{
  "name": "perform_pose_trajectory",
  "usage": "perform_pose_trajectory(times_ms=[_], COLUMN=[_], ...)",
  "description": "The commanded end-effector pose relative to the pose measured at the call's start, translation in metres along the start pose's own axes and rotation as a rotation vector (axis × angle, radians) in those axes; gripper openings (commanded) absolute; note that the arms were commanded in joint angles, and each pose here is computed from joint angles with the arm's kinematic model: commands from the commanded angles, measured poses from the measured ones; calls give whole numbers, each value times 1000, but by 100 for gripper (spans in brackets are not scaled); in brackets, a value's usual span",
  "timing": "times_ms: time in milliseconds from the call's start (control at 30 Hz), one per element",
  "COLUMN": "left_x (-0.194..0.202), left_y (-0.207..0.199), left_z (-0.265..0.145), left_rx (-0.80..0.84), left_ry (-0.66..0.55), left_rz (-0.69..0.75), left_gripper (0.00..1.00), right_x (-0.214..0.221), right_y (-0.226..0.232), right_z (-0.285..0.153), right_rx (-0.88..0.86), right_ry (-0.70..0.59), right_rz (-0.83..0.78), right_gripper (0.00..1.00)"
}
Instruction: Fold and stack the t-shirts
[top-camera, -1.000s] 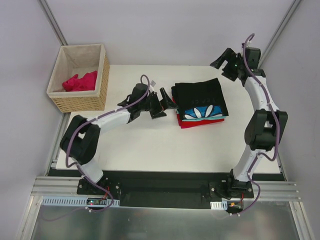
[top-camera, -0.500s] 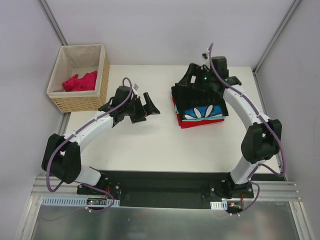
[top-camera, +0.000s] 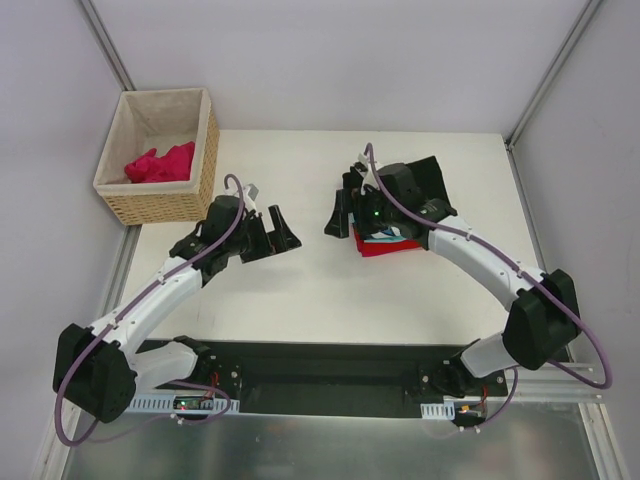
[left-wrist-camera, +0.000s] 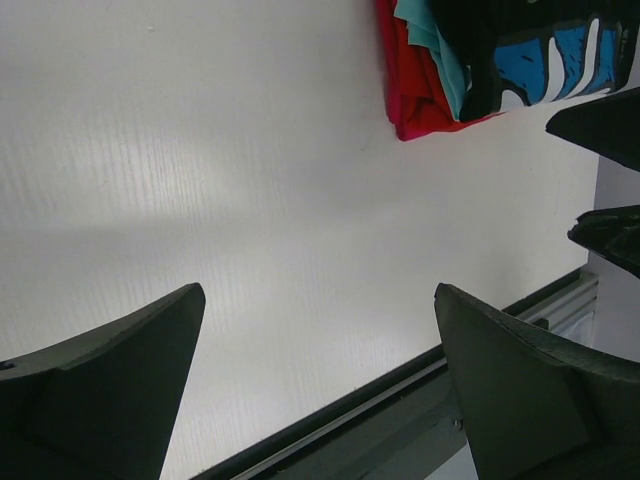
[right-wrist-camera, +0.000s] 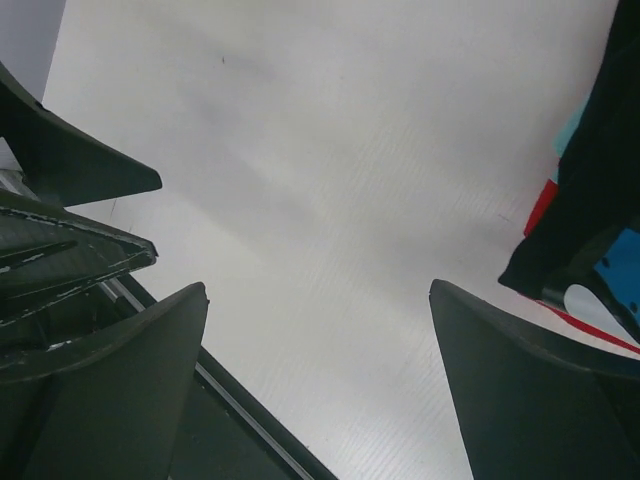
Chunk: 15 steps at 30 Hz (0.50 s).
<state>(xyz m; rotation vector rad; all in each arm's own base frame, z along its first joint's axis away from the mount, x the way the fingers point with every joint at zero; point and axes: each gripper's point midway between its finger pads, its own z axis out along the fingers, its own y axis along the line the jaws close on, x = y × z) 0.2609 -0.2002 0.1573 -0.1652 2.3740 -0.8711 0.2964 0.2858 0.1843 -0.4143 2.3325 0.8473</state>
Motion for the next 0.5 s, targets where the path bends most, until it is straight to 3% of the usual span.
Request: perform_pose_trajectory(times_ms=[0, 467], left_x=[8, 11], left_y=[11, 16], left_z=[-5, -8], left_rx=[-27, -37], left_ry=[-11, -18], left_rz=[19, 28], left_gripper=[99, 99], right_x=[-1, 5], right_y=[20, 35], right_z=[1, 11], right_rx=[-17, 10], right_ry=[-40, -58], right_rz=[-72, -125], right_gripper=[97, 96])
